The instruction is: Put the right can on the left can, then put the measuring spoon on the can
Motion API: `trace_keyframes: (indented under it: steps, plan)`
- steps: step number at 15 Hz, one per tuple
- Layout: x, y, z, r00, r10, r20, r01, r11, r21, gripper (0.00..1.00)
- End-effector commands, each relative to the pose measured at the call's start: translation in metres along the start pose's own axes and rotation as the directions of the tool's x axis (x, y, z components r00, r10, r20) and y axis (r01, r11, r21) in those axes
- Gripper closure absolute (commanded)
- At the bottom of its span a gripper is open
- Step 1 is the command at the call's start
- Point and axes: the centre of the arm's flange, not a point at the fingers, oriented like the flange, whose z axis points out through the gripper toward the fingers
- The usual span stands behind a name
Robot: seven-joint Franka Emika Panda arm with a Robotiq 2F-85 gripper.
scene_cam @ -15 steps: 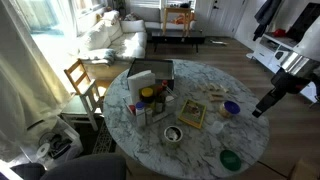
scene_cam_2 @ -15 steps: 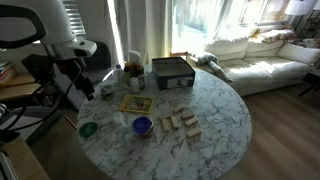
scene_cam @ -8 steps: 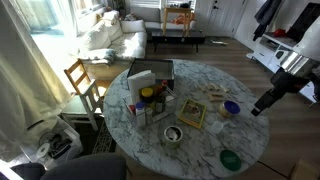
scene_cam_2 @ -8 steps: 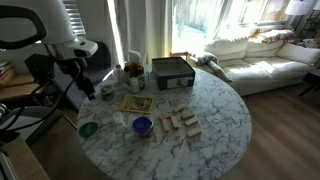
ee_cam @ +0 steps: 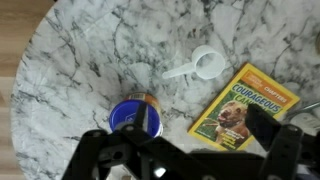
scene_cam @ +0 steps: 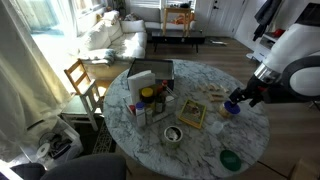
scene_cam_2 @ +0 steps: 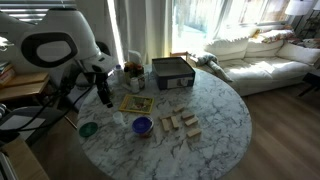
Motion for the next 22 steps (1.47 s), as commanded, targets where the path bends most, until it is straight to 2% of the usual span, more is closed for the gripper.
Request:
trace_keyframes:
  steps: [1, 4, 5, 7, 10, 11, 16, 19, 22]
  plan:
    - [0.036, 0.001, 0.034, 0.985, 0.174, -0.008, -0.174, 0.98, -0.093, 0.0]
    - [0.053, 0.013, 0.051, 0.949, 0.316, -0.013, -0.314, 0.936, -0.162, 0.0]
    - [0.036, 0.015, 0.035, 0.971, 0.239, -0.016, -0.24, 0.965, -0.107, 0.0]
    - [0.044, 0.019, 0.044, 0.957, 0.289, -0.02, -0.29, 0.948, -0.129, 0.0]
    - [0.048, 0.018, 0.048, 0.953, 0.302, -0.02, -0.302, 0.944, -0.134, 0.0]
    - [0.058, 0.028, 0.061, 0.929, 0.371, 0.0, -0.366, 0.918, -0.155, 0.0]
    - [0.065, 0.055, 0.083, 0.864, 0.497, 0.085, -0.482, 0.863, -0.149, 0.0]
    - [0.065, 0.06, 0.097, 0.822, 0.55, 0.148, -0.544, 0.835, -0.085, 0.0]
    - [0.066, 0.065, 0.107, 0.797, 0.578, 0.173, -0.582, 0.813, -0.034, 0.0]
